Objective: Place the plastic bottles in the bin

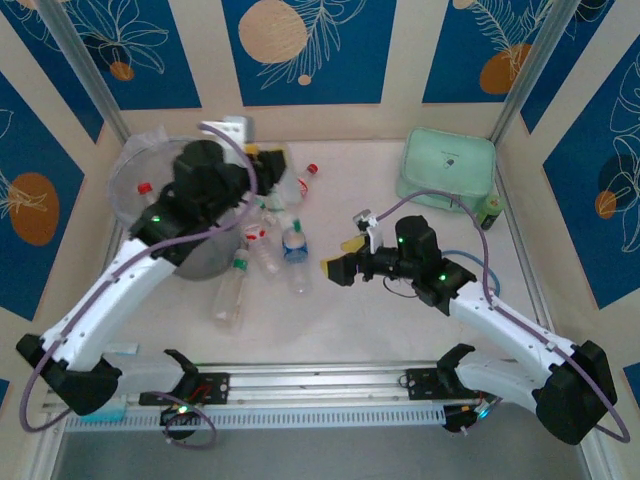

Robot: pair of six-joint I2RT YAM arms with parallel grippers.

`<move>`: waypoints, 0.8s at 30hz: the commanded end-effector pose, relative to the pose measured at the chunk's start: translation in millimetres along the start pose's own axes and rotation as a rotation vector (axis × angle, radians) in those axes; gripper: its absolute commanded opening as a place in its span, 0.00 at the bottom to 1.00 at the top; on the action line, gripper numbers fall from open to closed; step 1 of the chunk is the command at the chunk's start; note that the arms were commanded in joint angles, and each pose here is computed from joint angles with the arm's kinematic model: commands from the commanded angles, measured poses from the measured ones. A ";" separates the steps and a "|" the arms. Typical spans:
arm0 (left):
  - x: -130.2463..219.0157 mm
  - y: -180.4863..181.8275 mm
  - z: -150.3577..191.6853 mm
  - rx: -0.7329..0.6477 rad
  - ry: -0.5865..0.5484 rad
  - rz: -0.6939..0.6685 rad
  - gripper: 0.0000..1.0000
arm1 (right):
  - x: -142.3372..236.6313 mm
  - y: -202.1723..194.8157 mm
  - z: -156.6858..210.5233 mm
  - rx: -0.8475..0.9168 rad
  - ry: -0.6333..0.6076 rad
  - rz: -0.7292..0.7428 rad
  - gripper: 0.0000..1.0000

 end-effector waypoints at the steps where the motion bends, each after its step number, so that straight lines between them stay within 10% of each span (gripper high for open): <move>1: 34.9 27.4 -30.8 -0.037 -0.076 -0.110 0.27 | 3.3 -2.1 -0.6 -0.008 -0.005 0.028 0.99; 8: 66.8 80.1 -60.8 -0.096 -0.117 -0.365 0.00 | 4.8 -4.2 3.7 -0.013 0.003 0.042 0.99; 24: 22.3 169.4 -13.5 -0.086 0.127 -0.606 0.00 | 9.1 -7.2 13.7 -0.011 0.020 0.065 1.00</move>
Point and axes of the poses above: each hand's point on the last joint's axis, 136 mm out from that joint toward the fingers, its own x axis back along the fingers, its own y axis along the line the jaws close on, z = x × y, the point moved 9 cm from there along x, back along the fingers, and after that the axes turned 4 degrees about -x, right-handed, at the moved point
